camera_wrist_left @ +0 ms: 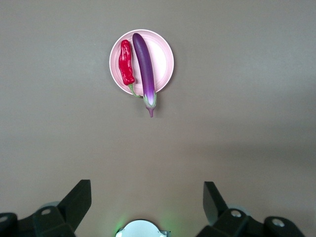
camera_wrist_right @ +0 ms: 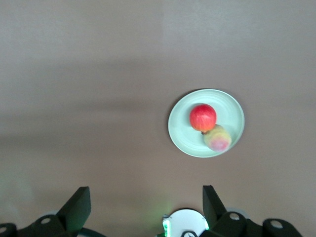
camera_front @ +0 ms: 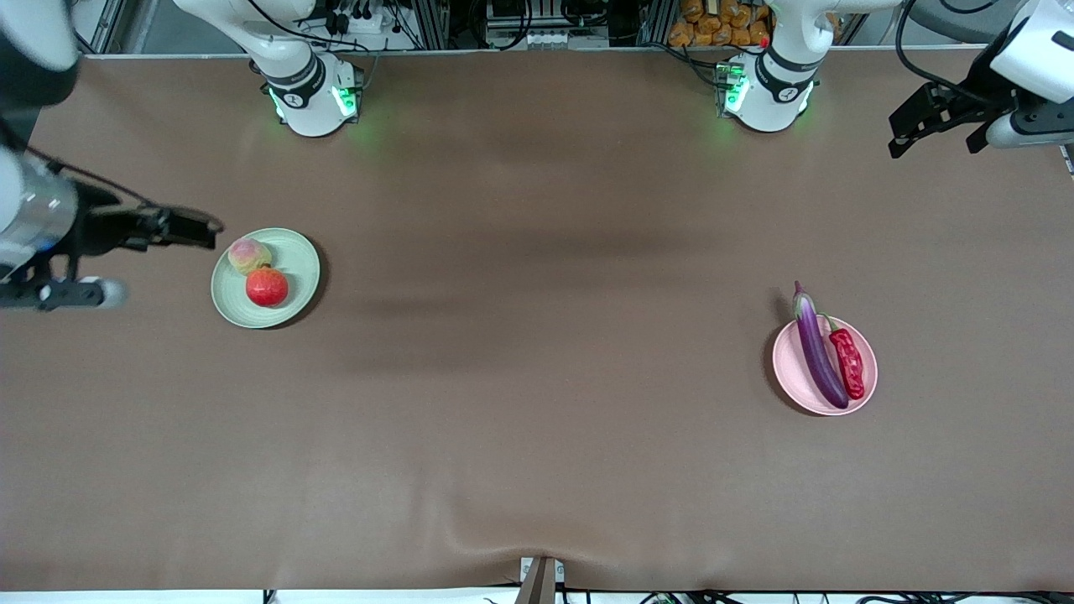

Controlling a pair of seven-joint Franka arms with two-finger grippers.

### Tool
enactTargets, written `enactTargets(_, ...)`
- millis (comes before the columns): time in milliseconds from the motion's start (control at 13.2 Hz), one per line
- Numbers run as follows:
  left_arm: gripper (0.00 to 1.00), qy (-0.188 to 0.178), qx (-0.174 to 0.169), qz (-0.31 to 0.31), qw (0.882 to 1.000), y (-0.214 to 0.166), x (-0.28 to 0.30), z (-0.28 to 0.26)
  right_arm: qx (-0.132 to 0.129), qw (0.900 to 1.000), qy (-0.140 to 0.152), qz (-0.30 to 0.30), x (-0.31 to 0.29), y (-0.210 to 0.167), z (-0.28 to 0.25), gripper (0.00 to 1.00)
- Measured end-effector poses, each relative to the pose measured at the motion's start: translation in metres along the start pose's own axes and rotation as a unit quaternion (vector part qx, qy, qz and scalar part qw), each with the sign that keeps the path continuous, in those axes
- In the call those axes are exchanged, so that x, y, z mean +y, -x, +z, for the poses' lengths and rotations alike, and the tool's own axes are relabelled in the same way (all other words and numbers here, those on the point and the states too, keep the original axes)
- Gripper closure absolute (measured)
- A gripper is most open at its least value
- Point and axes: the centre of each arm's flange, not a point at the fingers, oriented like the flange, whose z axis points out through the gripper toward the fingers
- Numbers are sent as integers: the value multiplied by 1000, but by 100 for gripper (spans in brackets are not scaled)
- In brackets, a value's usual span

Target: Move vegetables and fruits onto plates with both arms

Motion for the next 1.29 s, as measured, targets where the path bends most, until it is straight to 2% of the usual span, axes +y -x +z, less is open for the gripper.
enactTargets(303,0,-2,-9,-3,1000,-3,-4,4,61,997,7,42,-4,55,-43,0)
enactTargets(379,0,-1,-9,-4,1000,-3,-5,4,66,997,11,46,-2,65,-41,0)
enactTargets(682,0,-2,-11,-4,1000,-4,-6,5,47,997,20,54,18,79,-16,0)
enactTargets(985,0,-2,-16,-3,1000,-5,-6,8,65,997,16,39,40,76,-22,0)
enactTargets(1288,0,-2,-13,-3,1000,-5,-6,6,66,998,4,23,58,79,-31,0)
